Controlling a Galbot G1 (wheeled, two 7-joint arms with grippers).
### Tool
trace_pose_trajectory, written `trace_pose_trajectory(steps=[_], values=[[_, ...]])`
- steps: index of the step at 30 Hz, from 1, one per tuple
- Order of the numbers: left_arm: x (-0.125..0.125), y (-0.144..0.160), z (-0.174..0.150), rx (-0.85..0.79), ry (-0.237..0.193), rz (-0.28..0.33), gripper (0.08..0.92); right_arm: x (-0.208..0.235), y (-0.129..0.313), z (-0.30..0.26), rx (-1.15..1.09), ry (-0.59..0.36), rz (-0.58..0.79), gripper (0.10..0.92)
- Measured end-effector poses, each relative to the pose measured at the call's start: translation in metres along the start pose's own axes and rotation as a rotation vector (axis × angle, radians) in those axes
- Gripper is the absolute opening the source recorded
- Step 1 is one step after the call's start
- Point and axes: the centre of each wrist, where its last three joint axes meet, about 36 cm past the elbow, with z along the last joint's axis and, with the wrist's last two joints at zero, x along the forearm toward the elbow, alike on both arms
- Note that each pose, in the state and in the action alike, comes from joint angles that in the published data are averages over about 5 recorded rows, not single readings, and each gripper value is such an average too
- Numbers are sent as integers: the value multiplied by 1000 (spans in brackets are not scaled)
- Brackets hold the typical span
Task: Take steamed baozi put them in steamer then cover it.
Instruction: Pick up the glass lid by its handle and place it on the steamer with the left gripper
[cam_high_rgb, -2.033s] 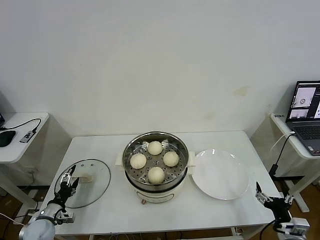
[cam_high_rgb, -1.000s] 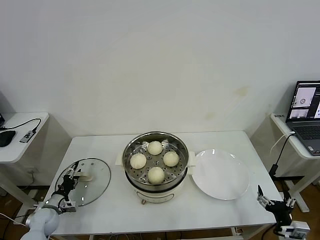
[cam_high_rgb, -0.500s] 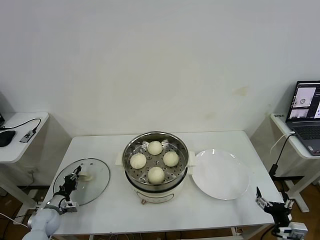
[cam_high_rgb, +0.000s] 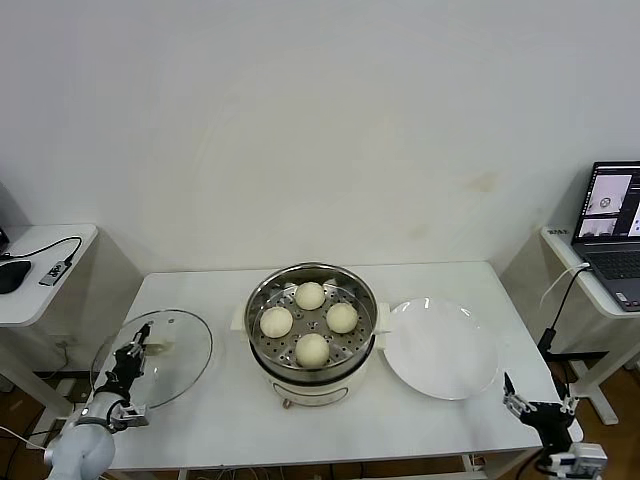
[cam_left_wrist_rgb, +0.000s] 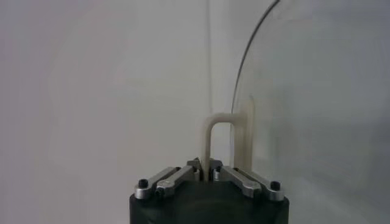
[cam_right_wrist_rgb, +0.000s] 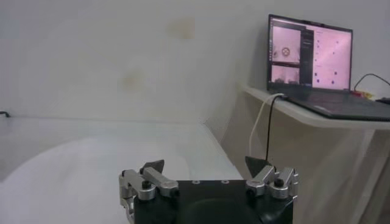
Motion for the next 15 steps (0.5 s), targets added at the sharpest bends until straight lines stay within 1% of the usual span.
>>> trace_pose_trajectory(steps=[5,10,12,15], values=[[20,32,-10,5,44,-56,148,1,4,-4,13,-6,-22,823],[40,66,-23,10,88,-93,148,2,10,-7,24,-11,-43,823],[46,80,-29,13,98,-106,148,2,12,-7,29,-14,-52,823],[52,103,-41,22,103,-128,148,2,16,-9,36,-19,-64,823]])
